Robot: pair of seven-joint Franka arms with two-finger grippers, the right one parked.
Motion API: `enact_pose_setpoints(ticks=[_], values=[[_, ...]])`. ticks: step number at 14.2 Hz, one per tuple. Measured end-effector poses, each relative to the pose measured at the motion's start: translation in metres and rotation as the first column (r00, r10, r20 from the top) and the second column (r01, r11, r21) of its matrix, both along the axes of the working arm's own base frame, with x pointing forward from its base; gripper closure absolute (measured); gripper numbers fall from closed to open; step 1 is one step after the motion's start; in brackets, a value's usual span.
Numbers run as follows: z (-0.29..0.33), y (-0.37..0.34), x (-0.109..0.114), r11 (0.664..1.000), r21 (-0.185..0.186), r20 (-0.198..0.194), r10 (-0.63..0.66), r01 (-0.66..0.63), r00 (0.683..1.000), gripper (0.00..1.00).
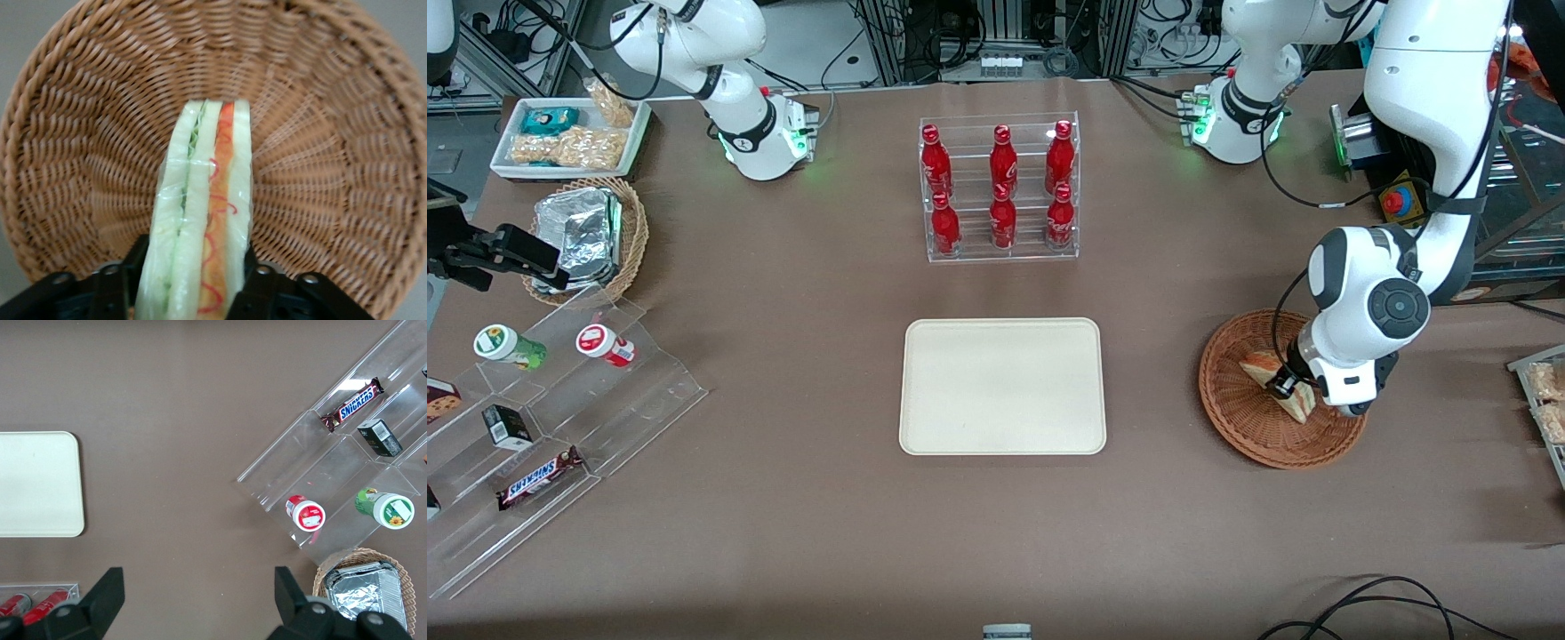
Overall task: Place sandwich from basket to tray
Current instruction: 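Close the left gripper on the wrapped sandwich, then lift the sandwich and carry it with the left gripper to the cream tray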
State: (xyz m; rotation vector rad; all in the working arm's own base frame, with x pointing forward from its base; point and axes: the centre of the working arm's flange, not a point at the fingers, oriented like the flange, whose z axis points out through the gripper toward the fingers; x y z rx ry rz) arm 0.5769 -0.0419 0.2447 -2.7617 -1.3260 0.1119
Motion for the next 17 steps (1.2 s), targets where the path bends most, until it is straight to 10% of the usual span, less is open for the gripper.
enact_pose_setpoints(ticks=[6, 9, 13, 17], values=[[0.097, -0.033, 0.030, 0.999, 0.023, -0.165, -0.038, 0.042, 0.985, 0.70], [0.117, -0.102, 0.037, 0.973, -0.012, -0.113, -0.232, 0.232, 0.966, 0.80], [0.084, -0.233, 0.028, 0.834, -0.069, -0.080, -0.551, 0.547, 0.831, 0.82], [0.045, -0.347, 0.016, 0.733, -0.067, 0.057, -0.674, 0.677, 0.736, 0.85]])
